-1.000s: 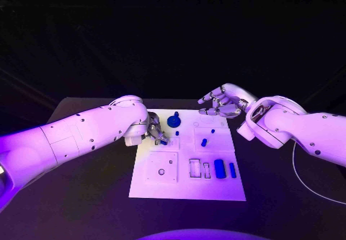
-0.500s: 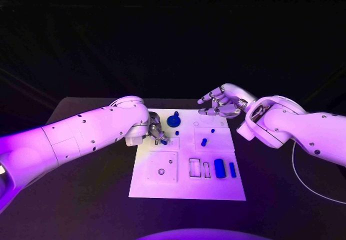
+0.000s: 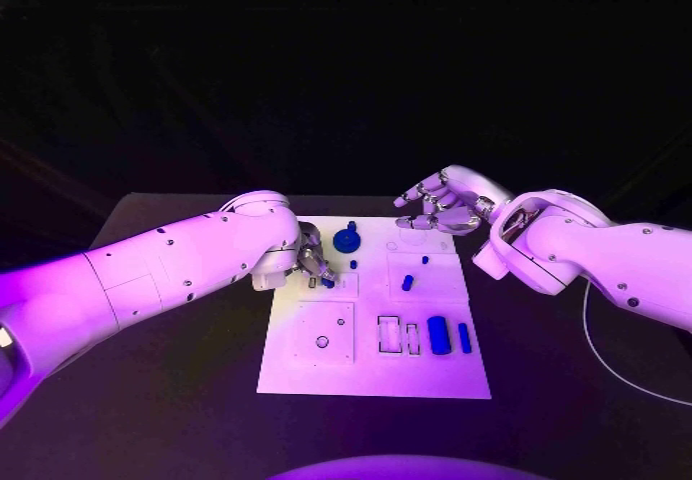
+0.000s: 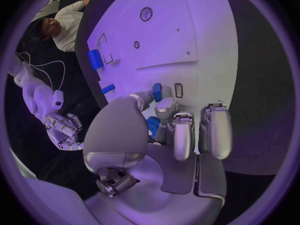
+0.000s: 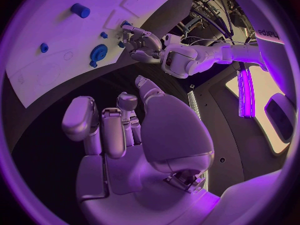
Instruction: Assemble the parts on the task board
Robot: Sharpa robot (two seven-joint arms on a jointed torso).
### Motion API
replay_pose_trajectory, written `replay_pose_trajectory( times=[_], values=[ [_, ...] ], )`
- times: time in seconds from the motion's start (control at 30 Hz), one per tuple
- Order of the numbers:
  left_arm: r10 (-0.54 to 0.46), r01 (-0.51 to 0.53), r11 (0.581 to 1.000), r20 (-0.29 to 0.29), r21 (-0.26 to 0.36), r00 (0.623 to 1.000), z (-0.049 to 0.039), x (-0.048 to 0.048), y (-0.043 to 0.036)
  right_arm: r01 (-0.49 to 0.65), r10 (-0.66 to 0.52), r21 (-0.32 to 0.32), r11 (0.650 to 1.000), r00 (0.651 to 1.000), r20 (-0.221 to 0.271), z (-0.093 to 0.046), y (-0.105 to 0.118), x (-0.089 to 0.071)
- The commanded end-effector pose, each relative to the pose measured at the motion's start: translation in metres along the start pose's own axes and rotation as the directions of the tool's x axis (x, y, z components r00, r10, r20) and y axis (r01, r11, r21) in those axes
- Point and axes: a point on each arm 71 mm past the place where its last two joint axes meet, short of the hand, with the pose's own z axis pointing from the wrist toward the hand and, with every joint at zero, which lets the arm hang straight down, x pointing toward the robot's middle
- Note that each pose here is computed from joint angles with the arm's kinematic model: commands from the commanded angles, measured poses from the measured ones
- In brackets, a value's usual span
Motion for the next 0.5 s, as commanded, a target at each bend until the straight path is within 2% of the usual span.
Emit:
replay_pose_trajectory(
  times=[0.03,0.5],
  values=[
    [0.034,-0.034,0.999,-0.036,-0.002,0.999,0.0026,0.0069,-0.0002,0.007,-0.007,-0.002,1.000,1.000,-0.013,0.0001,0.0003,0.0015],
    [0.045,-0.045,0.999,-0.054,-0.007,0.998,0.0050,0.0079,-0.0002,0.007,-0.007,-0.001,1.000,1.000,-0.016,-0.0005,0.0003,0.0017]
  ],
)
